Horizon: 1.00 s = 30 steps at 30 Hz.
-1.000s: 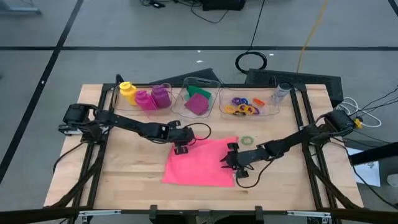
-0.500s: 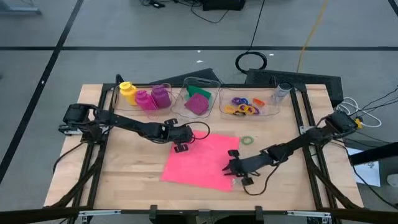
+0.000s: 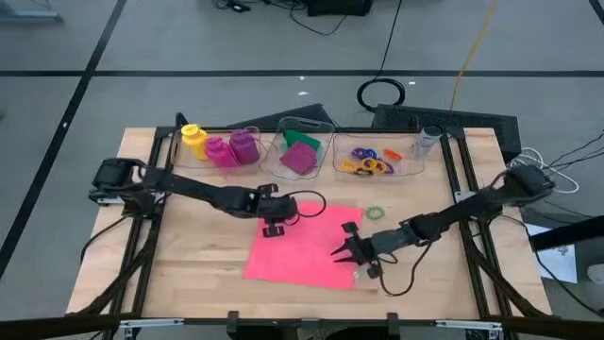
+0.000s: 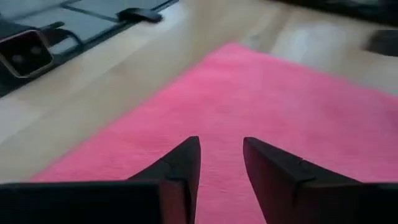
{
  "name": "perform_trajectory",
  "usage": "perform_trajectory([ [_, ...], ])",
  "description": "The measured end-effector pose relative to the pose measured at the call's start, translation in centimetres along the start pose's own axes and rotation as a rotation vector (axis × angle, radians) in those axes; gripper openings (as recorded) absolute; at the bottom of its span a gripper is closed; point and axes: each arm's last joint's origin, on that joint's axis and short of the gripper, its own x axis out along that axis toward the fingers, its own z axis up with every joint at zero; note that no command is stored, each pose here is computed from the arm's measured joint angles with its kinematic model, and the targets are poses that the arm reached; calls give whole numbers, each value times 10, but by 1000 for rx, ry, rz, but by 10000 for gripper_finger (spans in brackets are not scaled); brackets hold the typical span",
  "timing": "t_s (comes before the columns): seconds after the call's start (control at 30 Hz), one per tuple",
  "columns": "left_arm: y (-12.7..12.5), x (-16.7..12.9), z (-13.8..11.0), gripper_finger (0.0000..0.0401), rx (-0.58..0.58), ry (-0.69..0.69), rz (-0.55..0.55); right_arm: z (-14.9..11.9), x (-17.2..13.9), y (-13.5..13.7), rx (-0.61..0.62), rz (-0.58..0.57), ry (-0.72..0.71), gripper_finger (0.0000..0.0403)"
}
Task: Pick & Place Sports Items
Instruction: Put the green spring keychain into the right transparent bin
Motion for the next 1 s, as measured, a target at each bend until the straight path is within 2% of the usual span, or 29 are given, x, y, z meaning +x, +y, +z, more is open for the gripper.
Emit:
perform_trajectory([
  [0.17, -4, -38, 5, 97, 45, -81, -22, 20, -30, -10, -61, -159, 54, 82],
  [0.27, -5, -67, 6, 97, 55, -155, -24, 34, -52, -14, -61, -199, 44, 82],
  [0.4, -9, -107, 0, 97, 99, -306, -26, 53, -77, -17, -37, -190, -34, 82],
  [0.53, -17, -130, -14, 97, 121, -513, -94, 66, -94, -18, -27, -124, -117, 82],
  [0.63, -23, -139, -30, 97, 112, -708, -192, 71, -101, -18, -6, -94, -157, 82],
  [0.73, -28, -136, -49, 97, 93, -859, -271, 73, -104, -19, 23, -111, -166, 82],
  [0.83, -29, -132, -65, 97, 67, -973, -309, 65, -104, -22, 67, -234, -83, 82],
  [0.93, -29, -123, -78, 97, 59, -1007, -323, 45, -105, -27, 50, -389, 121, 82],
  [1.0, -29, -119, -83, 97, 56, -1012, -323, 30, -108, -32, 54, -449, 270, 82],
])
